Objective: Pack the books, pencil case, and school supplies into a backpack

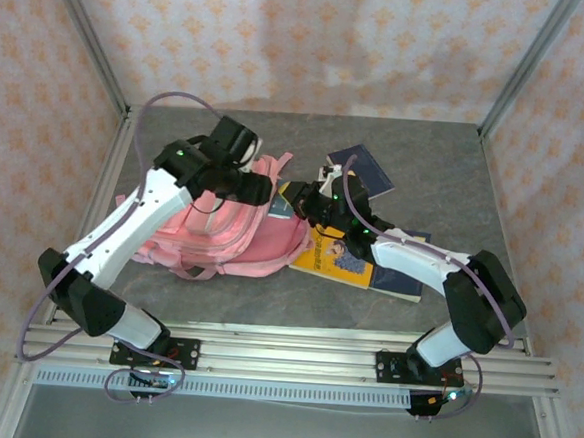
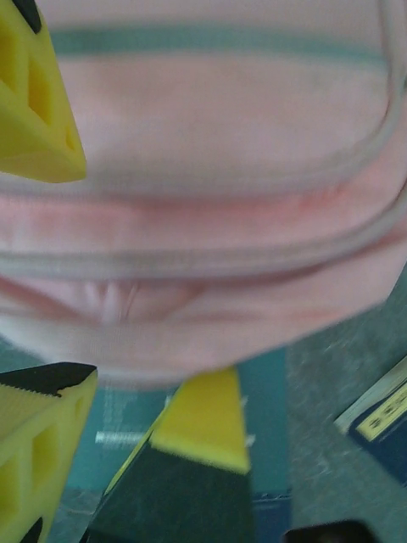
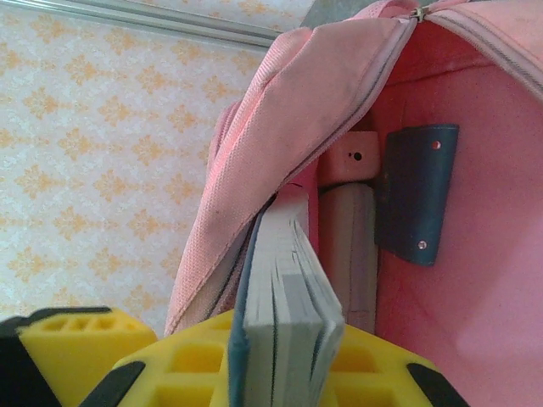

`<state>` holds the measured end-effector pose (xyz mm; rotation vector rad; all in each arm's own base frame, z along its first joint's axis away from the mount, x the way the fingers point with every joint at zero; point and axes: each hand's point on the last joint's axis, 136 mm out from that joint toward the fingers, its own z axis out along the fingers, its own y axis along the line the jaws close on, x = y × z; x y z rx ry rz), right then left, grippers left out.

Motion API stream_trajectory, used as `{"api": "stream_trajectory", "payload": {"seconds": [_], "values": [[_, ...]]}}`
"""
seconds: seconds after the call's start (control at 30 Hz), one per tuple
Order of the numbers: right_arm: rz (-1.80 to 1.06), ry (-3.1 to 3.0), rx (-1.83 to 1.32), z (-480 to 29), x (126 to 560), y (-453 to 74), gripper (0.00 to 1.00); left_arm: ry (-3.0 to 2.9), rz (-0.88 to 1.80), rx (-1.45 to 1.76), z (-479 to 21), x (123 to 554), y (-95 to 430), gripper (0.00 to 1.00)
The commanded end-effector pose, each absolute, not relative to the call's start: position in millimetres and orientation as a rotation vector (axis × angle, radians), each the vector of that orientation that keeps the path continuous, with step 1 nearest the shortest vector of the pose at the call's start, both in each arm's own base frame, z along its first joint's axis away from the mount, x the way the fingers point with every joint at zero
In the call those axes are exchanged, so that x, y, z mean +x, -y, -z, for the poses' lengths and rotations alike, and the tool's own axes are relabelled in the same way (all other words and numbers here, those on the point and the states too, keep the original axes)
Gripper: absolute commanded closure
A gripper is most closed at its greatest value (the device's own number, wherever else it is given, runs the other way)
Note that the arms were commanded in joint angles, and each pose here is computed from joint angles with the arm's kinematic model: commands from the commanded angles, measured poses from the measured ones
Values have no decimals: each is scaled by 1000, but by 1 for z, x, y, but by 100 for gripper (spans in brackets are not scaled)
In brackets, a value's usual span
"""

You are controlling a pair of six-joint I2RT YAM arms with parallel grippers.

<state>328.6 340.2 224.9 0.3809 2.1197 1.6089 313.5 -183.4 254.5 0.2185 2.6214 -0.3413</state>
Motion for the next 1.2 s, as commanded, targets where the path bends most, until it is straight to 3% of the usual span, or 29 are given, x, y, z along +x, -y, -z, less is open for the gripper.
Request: {"api": "stream_trajectory", "payload": {"seconds": [0.0, 0.17, 0.27, 0.33, 0.43, 0.9, 1.17], "values": [[-1781, -1901, 273, -292, 328, -348, 100, -2608, 338, 232, -257, 321, 194, 41], [-1811, -1888, 273, -296, 325, -349, 100, -2628, 259, 235, -245, 329, 195, 47], [-1821, -1883, 269, -298, 323, -350, 100, -2627, 214, 230, -241, 333, 192, 58], [-1823, -1879, 266, -300, 322, -349, 100, -2629, 195, 231, -237, 335, 191, 71], [-1808, -1883, 262, -299, 321, -348, 100, -2627, 202, 237, -237, 337, 193, 99], [-1380, -2191, 270, -192, 308, -313, 100, -2397, 178, 49, -322, 318, 125, 100], [-1491, -2185, 246, -200, 299, -331, 100, -2367, 155, 37, -334, 308, 107, 100]]}}
